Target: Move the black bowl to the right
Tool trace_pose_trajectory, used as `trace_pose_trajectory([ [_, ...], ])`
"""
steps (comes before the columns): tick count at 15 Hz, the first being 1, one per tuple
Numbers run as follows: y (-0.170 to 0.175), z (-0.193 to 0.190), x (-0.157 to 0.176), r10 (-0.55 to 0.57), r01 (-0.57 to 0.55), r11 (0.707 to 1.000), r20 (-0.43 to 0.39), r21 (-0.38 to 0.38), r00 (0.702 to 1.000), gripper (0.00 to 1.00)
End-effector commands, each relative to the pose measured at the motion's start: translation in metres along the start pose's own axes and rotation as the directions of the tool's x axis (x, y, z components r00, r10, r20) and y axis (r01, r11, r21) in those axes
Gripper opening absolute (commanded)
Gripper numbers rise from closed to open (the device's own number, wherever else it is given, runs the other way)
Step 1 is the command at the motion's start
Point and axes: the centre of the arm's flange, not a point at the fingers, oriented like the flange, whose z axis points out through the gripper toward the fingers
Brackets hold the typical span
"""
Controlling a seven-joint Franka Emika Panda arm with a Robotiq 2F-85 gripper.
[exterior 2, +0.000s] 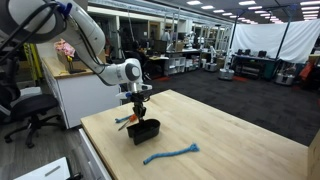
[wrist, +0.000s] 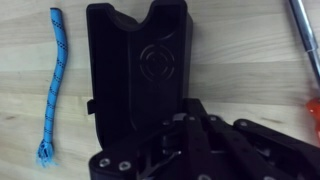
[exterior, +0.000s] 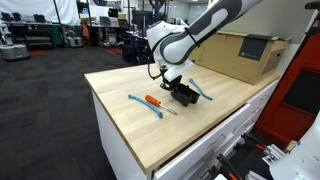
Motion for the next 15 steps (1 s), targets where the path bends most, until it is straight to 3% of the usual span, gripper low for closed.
trace_pose_trajectory([
  [1,0.017,0.015,-0.005,0.06,-0.058,0.995,0.021,-0.076,0.998,0.0],
  [5,0.032,0.027,-0.012,0.092,-0.088,0.99,0.033,-0.109,0.995,0.0],
  [10,0.034,-0.004,-0.02,0.039,-0.039,0.999,-0.003,0.023,0.999,0.0],
  [15,0.041,-0.056,-0.032,-0.011,0.012,0.984,-0.003,0.18,1.0,0.0],
])
